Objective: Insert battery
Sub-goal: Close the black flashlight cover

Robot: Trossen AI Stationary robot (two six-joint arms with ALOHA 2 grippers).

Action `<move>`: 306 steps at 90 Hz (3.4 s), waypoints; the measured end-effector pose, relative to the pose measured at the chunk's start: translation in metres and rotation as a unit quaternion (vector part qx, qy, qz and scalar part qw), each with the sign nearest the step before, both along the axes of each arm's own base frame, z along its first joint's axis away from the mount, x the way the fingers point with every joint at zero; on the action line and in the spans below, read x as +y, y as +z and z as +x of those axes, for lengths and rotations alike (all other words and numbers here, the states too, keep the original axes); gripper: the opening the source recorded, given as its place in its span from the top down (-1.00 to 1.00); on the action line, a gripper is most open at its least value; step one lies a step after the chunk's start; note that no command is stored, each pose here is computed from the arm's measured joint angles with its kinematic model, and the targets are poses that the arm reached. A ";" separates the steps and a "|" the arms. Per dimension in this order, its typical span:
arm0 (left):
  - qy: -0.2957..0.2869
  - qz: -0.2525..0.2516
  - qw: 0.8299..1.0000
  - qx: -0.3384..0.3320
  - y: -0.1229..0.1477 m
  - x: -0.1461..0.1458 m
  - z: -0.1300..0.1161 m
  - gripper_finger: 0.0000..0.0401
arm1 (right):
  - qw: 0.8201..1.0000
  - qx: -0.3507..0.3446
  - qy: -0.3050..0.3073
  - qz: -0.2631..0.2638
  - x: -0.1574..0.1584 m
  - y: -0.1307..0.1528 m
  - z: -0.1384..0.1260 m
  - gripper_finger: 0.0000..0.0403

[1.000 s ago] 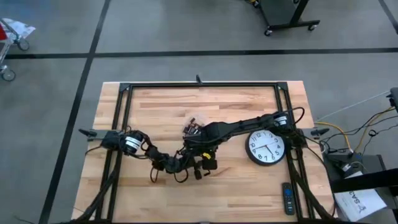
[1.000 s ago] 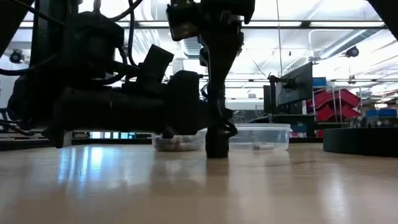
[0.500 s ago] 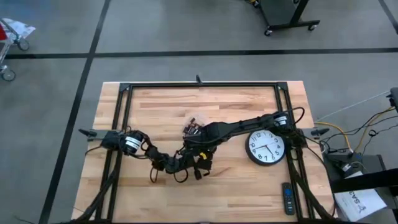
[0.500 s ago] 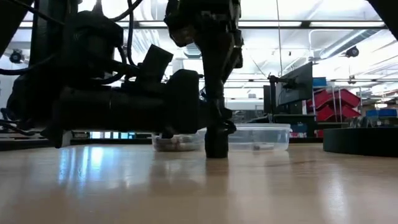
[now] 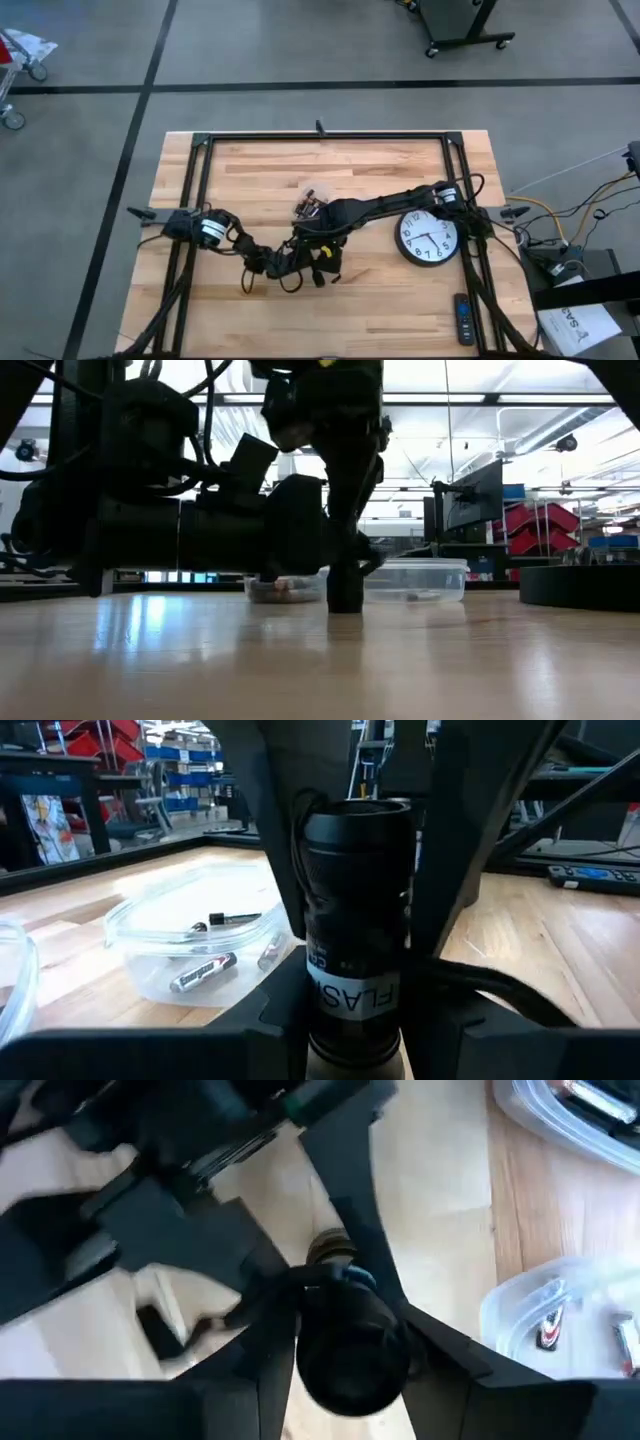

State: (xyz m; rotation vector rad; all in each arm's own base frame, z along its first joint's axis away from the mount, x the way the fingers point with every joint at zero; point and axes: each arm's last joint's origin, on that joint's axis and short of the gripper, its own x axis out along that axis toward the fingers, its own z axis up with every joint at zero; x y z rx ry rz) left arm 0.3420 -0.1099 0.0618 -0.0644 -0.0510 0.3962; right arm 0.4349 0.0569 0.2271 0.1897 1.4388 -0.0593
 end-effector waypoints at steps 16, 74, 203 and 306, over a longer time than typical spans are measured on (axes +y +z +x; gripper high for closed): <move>-0.001 0.000 1.000 0.001 0.000 0.000 0.000 0.53 | 0.999 0.016 0.039 -0.005 0.000 0.001 -0.004 0.27; -0.007 0.001 1.000 0.003 -0.001 0.000 0.000 0.53 | 0.956 -0.024 0.276 -0.094 -0.005 0.037 -0.018 -0.06; -0.009 0.004 1.000 0.008 -0.001 0.000 0.001 0.53 | 0.941 -0.044 0.330 -0.061 -0.002 0.017 -0.013 0.53; -0.020 0.014 1.000 0.011 -0.002 -0.001 0.000 0.53 | 0.901 -0.058 0.422 -0.078 -0.001 0.002 -0.013 0.57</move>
